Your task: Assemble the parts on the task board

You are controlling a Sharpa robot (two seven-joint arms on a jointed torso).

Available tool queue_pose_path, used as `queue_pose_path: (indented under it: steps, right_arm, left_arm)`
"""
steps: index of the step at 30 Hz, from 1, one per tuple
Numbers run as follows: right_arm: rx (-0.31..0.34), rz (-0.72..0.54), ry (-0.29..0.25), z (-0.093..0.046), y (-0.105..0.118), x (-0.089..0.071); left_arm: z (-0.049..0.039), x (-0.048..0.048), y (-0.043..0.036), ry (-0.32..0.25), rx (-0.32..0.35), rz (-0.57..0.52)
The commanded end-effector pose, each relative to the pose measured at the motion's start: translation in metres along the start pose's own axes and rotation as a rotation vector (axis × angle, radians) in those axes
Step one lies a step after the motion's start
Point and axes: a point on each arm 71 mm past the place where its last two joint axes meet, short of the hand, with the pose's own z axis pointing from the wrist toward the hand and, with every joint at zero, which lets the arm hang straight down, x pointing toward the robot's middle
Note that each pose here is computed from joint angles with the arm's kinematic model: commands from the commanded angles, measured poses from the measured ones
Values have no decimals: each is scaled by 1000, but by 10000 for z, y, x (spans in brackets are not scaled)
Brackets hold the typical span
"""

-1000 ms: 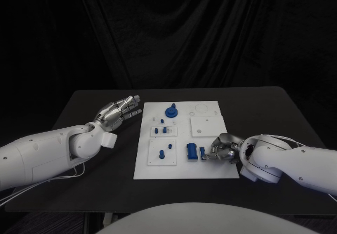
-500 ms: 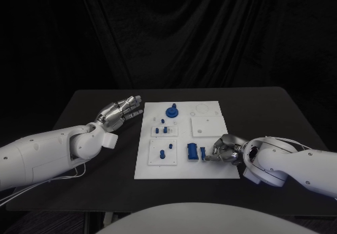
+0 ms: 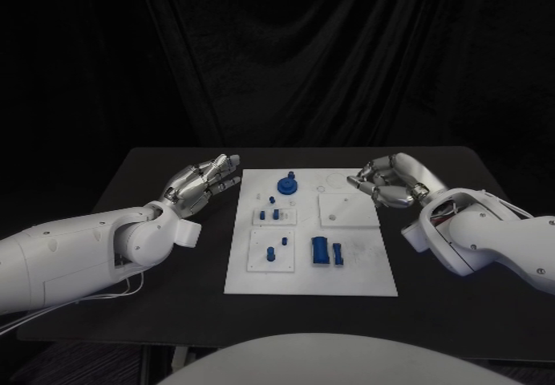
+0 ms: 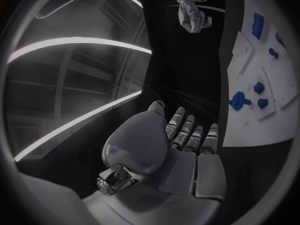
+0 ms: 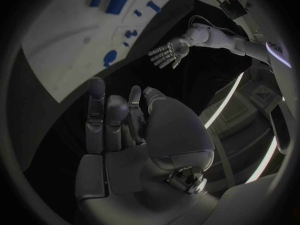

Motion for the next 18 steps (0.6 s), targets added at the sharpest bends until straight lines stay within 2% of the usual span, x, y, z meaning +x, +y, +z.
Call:
queue_pose_path:
  steps: [1,5,10,13,18]
  right_arm:
    - [-169,134,-173,34,108,-178]
    - [-206,229,-152,108,84,-211]
    - [-203,332,-93,123,-58,-165]
    - [-192,383,-59,115,-156,-116]
    - [-177,428,-25,116,-286,-48]
  left_arm:
    - [32,106,-118,-7,94,53]
    - [103,236,-168,28,140,42]
    - [204,313,-165,50,174,56]
    - [248,324,-164,56,197,84]
    - [284,290,-149,62,218,103]
